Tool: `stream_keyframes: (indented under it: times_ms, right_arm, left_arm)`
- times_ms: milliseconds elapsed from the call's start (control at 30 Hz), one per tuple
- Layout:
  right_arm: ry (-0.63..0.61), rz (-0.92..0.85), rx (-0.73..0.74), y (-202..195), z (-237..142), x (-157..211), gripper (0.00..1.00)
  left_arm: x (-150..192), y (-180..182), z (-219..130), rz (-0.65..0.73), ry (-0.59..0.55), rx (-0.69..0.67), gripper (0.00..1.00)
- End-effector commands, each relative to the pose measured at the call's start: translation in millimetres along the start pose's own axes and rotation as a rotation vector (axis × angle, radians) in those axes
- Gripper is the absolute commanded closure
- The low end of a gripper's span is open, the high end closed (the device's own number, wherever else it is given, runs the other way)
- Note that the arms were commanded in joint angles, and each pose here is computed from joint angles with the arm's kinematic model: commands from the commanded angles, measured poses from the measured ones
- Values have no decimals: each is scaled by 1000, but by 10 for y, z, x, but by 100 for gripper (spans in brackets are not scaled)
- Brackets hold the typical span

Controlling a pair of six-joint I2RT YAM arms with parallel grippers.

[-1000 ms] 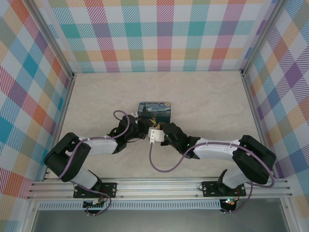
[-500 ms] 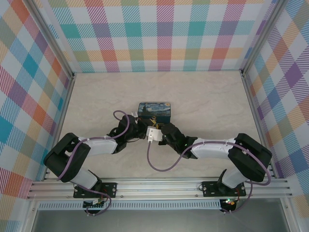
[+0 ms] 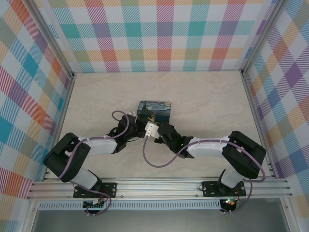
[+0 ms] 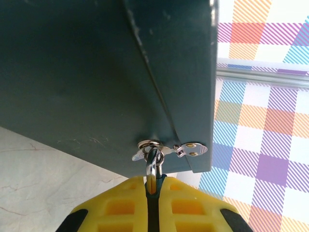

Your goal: Unlock a padlock with a key

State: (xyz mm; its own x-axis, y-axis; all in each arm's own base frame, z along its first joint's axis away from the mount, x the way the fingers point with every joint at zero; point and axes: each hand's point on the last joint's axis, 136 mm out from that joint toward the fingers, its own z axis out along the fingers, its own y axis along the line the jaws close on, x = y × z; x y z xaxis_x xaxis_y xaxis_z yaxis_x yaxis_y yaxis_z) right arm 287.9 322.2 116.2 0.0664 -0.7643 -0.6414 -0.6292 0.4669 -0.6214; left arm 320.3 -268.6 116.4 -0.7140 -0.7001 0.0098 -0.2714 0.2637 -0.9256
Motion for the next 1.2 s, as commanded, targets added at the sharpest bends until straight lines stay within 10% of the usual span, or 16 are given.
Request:
stream_keyframes:
  times_ms: [0,500,900,1167]
  right_arm:
    - [25,193,60,-170,17,-53,98]
    - [51,690,-70,-34,-34,-101,98]
    - [78,636,-273,-13,-515,91,50]
    - [141,953,-254,-512,-701,473,40]
  left_arm:
    - [109,-300,16,6,30,87,100]
    - [121,-230,74,0,12,79,100]
    - [58,151,-2,120,-27,-69,100]
    - [9,587,-63,299,-31,-267,100]
